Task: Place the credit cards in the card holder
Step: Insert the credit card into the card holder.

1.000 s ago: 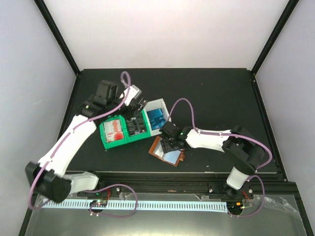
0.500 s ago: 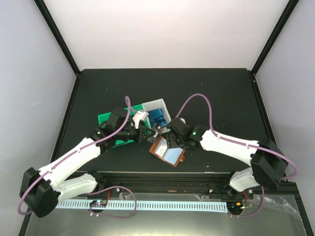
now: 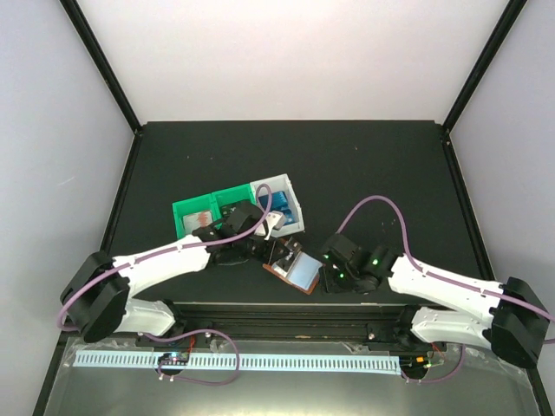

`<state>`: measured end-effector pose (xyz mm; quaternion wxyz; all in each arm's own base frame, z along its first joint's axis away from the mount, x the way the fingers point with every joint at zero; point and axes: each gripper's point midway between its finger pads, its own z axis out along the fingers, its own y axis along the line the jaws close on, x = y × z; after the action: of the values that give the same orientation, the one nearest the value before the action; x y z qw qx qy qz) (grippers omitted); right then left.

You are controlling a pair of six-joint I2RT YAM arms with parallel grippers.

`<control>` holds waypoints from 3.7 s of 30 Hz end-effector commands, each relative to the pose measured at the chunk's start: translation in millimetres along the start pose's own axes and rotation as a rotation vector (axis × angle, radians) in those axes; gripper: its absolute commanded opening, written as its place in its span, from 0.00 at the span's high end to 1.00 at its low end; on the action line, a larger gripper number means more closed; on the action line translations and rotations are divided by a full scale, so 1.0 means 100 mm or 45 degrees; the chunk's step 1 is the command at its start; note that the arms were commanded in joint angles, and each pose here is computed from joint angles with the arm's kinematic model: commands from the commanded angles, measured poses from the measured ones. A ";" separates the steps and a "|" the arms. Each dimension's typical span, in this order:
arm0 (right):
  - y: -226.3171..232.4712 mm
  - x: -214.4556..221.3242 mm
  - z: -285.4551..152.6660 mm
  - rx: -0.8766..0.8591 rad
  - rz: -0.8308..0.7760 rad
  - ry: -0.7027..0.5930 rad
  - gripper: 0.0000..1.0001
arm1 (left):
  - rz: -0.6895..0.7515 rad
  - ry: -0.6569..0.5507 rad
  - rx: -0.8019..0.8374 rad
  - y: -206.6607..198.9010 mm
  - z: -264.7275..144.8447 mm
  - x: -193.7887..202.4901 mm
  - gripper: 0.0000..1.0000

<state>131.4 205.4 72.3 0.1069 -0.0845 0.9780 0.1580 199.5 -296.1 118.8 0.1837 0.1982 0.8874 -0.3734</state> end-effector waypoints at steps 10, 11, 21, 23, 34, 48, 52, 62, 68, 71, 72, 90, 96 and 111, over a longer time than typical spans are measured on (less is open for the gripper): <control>0.04 0.14 0.48 -0.047 0.052 0.087 0.56 | -0.064 0.013 -0.126 0.24 0.33 0.11 0.98; 0.01 0.11 0.51 -0.016 0.056 0.078 0.56 | -0.075 0.016 -0.143 0.27 0.34 0.12 0.98; -0.36 -0.14 0.62 0.287 0.092 -0.035 0.59 | -0.177 0.007 -0.213 0.39 0.37 0.15 0.99; -0.42 -0.19 0.61 0.338 0.099 -0.053 0.61 | -0.198 0.003 -0.218 0.41 0.37 0.16 0.98; -0.46 -0.49 0.53 0.453 0.028 -0.147 0.75 | -0.373 -0.074 -0.125 0.36 0.39 0.21 0.98; -0.13 -0.37 0.27 0.130 0.098 -0.144 0.44 | -0.566 -0.279 0.063 0.17 0.35 0.06 0.98; -0.10 -0.30 0.35 0.110 0.117 -0.083 0.43 | -0.563 -0.295 0.074 0.17 0.37 0.04 0.98; -0.10 -0.19 0.58 0.131 0.113 0.020 0.43 | -0.542 -0.314 0.012 0.28 0.39 0.07 0.98; -0.15 -0.16 0.63 0.179 0.115 0.050 0.43 | -0.539 -0.339 -0.051 0.39 0.35 0.11 0.99; -0.17 -0.13 0.67 0.196 0.117 0.074 0.45 | -0.521 -0.332 -0.065 0.38 0.35 0.10 0.99; -0.18 -0.12 0.67 0.201 0.118 0.080 0.47 | -0.512 -0.328 -0.061 0.37 0.35 0.10 0.98; -0.20 -0.10 0.69 0.205 0.138 0.087 0.54 | -0.581 -0.286 0.007 0.36 0.52 0.24 0.98; -0.20 -0.10 0.71 0.197 0.136 0.075 0.54 | -0.592 -0.281 0.020 0.33 0.54 0.23 0.99; -0.21 -0.09 0.74 0.197 0.137 0.076 0.54 | -0.630 -0.226 0.015 0.30 0.66 0.47 0.99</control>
<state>165.1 219.0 15.6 0.0923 -0.0343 0.9903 0.0980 189.0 -315.7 41.5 0.1656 -0.0459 0.8874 -0.4279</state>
